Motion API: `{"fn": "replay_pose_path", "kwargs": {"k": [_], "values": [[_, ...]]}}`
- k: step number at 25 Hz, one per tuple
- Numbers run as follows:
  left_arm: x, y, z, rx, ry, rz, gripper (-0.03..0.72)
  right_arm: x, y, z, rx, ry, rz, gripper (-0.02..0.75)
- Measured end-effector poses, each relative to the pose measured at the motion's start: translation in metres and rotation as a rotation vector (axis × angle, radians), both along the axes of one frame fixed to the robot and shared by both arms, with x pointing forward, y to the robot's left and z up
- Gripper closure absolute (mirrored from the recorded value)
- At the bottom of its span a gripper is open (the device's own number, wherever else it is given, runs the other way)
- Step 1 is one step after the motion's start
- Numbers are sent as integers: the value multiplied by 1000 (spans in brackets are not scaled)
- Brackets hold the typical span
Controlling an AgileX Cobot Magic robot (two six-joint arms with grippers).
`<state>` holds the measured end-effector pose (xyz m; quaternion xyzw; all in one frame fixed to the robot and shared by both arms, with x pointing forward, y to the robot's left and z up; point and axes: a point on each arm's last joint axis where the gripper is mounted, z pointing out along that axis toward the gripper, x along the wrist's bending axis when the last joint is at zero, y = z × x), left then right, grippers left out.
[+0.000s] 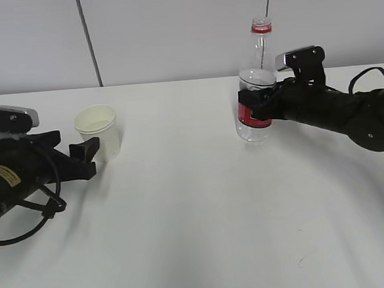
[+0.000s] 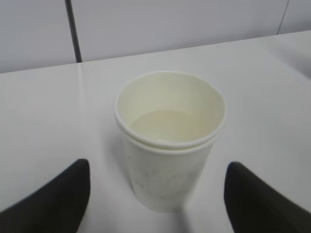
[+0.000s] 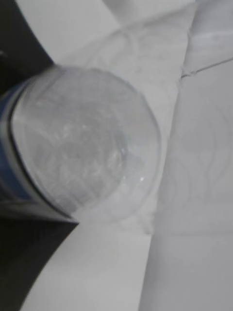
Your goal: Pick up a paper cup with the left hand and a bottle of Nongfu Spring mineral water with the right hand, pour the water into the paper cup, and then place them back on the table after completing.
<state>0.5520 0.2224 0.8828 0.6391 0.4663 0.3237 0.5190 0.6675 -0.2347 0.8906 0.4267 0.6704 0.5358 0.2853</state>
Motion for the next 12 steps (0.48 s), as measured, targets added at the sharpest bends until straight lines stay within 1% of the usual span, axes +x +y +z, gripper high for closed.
{"fn": "replay_pose_path", "kwargs": {"k": [3,12], "values": [[0,0,1,-1,-4,0,166,0,1,-4,20,-9,9,321],[0,0,1,-1,-4,0,166,1,1,-5,26,-13,10,321]]}}
